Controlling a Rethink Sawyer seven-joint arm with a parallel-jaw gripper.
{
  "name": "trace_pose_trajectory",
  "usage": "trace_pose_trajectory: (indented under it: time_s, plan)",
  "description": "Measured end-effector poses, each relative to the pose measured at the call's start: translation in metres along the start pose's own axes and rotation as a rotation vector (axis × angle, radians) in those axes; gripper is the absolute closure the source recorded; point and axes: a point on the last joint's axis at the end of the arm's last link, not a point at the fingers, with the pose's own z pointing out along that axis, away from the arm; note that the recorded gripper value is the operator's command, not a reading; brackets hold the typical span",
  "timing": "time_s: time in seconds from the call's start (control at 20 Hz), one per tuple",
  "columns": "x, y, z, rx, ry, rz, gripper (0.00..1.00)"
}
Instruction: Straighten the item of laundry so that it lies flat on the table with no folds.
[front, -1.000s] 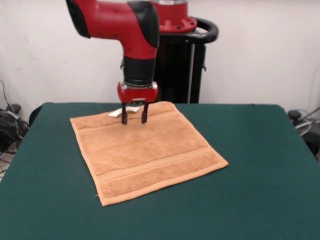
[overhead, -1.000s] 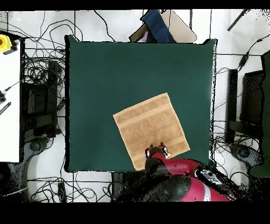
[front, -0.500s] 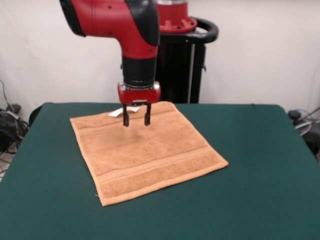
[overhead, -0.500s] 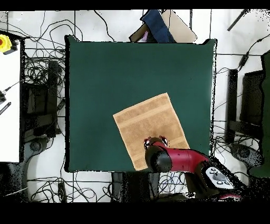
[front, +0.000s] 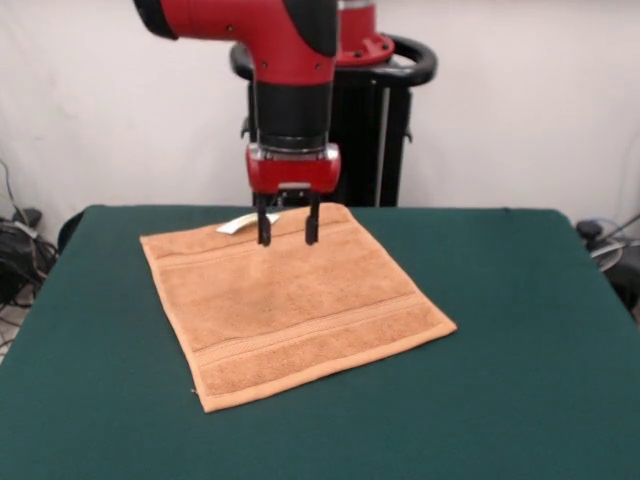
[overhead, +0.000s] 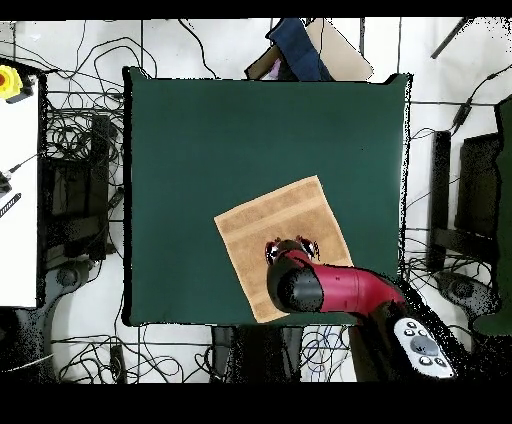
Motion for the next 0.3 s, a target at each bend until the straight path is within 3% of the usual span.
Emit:
trace_pose_trajectory:
  time_s: [0.3]
  plan:
    - [-0.024,-0.003,-0.035,0.005,0.03,0.028,0.0]
